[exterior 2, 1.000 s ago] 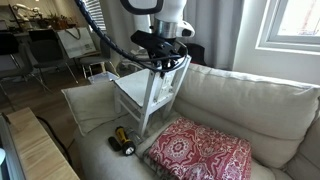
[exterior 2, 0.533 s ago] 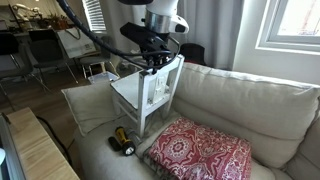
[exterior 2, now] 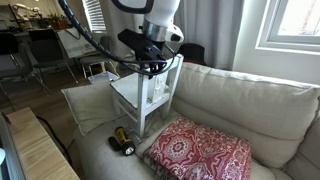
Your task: Lift the lying chair on the sofa to make it stand on its legs on the sofa seat
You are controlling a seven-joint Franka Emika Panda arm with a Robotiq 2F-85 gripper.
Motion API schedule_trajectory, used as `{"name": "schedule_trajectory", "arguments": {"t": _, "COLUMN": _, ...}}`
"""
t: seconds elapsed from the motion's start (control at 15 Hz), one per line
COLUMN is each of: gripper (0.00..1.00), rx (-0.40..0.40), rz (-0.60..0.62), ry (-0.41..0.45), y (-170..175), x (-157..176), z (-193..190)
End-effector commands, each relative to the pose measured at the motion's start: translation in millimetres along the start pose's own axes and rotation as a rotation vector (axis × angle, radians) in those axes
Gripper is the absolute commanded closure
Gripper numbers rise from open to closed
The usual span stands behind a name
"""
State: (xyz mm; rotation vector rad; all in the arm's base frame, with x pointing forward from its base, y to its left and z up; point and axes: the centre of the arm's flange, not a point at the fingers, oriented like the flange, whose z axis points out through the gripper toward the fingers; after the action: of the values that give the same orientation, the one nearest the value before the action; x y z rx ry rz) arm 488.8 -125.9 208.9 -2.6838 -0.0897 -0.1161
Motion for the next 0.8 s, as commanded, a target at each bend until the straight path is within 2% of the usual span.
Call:
{"name": "schedule_trajectory", "arguments": {"t": 0.0, "gripper": 0.18, "rx": 0.070, "rz": -0.033, "ry": -0.024, "y": -9.8, "x": 5.2, "z": 38.9}}
{"name": "schedule_trajectory", "arguments": {"t": 0.07, "gripper": 0.09, "rx": 0.070, "rz": -0.036, "ry": -0.026, "y": -12.3, "x": 6.7, "z": 43.4}}
{"name": "schedule_trajectory", "arguments": {"t": 0.13, "gripper": 0.33, "rx": 0.074, "rz": -0.041, "ry": -0.028, "y": -14.1, "x": 8.1, "z": 47.1}}
{"name": "schedule_trajectory", "arguments": {"t": 0.2, "gripper": 0.48, "rx": 0.069, "rz": -0.045, "ry": -0.022, "y": -15.9, "x": 10.3, "z": 48.5}}
{"name": "schedule_trajectory", "arguments": {"t": 0.27, "gripper": 0.48, "rx": 0.066, "rz": -0.044, "ry": -0.017, "y": -16.5, "x": 11.8, "z": 49.9}}
{"name": "schedule_trajectory", "arguments": {"t": 0.47, "gripper": 0.74, "rx": -0.024, "rz": -0.036, "ry": 0.065, "y": -17.3, "x": 21.2, "z": 45.3}}
{"name": "schedule_trajectory", "arguments": {"t": 0.73, "gripper": 1.00, "rx": -0.114, "rz": -0.046, "ry": 0.126, "y": -24.4, "x": 20.7, "z": 37.3}}
